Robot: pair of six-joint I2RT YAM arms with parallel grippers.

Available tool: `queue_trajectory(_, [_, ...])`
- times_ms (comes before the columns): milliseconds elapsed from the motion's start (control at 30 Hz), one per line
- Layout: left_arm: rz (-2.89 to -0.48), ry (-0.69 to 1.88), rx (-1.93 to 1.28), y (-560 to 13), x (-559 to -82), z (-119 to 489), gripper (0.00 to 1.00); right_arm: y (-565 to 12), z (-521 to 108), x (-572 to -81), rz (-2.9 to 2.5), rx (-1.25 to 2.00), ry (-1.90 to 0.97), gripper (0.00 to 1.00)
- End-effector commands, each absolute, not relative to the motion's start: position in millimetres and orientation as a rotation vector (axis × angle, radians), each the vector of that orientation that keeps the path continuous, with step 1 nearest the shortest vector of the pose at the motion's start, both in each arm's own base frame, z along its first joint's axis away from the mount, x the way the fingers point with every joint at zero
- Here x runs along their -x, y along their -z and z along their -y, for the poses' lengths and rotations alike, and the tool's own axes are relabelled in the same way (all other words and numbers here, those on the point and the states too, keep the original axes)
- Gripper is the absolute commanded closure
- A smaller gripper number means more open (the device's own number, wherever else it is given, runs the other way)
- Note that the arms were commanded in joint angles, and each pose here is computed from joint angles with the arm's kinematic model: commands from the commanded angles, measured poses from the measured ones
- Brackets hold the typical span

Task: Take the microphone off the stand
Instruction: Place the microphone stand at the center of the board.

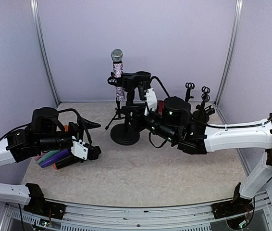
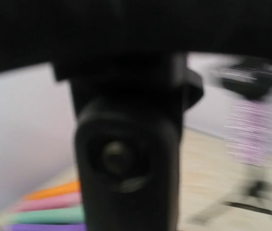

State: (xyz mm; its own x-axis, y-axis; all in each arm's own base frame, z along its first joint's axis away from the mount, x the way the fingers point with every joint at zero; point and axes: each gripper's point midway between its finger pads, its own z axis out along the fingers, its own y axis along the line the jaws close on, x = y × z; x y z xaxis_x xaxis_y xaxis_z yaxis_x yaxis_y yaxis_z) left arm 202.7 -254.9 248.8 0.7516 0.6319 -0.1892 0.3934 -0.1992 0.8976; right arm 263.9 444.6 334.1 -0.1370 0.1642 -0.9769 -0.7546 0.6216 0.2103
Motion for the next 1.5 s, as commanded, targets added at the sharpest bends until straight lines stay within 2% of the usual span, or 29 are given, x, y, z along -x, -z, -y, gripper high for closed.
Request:
queue_trajectory(0, [-1.175, -0.068, -1.929, -209.6, -200.5, 231.0, 0.01, -327.5, -357.7, -329.8, -1.516, 0.260, -0.551, 1.00])
queue_trajectory(133, [-1.396, -0.007, -1.819, -222.6, -233.1, 216.4, 0.01, -290.6, -312.0, -373.1, -1.542, 0.180, -0.340, 1.00])
queue_trajectory(367, [-1.725, 0.084, -1.653, -228.1, -277.9, 179.8, 0.01, -249.8, -267.0, -440.9, -1.529, 0.098, -0.094, 1.00])
queue_trajectory(500, [-1.753, 0.070, -1.606, -230.3, -283.2, 162.9, 0.01, -224.1, -245.6, -474.9, -1.546, 0.037, -0.034, 1.00])
queue_trajectory(867, [-1.814, 0.091, -1.464, -244.8, -294.4, 138.3, 0.01, -179.5, -225.2, -516.1, -1.559, -0.041, 0.035, 1.00])
queue_trajectory(900, [-1.814, 0.105, -1.457, -246.2, -294.3, 139.7, 0.01, -175.6, -225.5, -517.0, -1.569, -0.043, 0.033, 0.92])
queue_trajectory(1033, [-1.855, 0.142, -1.379, -253.1, -299.8, 129.0, 0.01, -166.1, -223.7, -513.6, -1.602, -0.060, 0.013, 0.39])
queue_trajectory(1100, [-1.854, 0.184, -1.330, -263.1, -302.9, 128.8, 0.01, -163.0, -219.7, -511.1, -1.632, -0.083, 0.021, 0.20])
queue_trajectory(1167, [-1.852, 0.241, -1.270, -276.1, -306.3, 128.8, 0.01, -162.4, -217.2, -506.8, -1.658, -0.101, 0.009, 0.06])
queue_trajectory(1233, [-1.861, 0.302, -1.213, -287.7, -310.1, 128.8, 0.01, -165.0, -219.0, -500.3, -1.677, -0.091, -0.021, 0.00])
queue_trajectory(1467, [-1.972, 0.402, -1.040, -305.4, -330.8, 123.8, 0.01, -171.5, -238.1, -463.3, -1.786, -0.050, -0.182, 0.00])
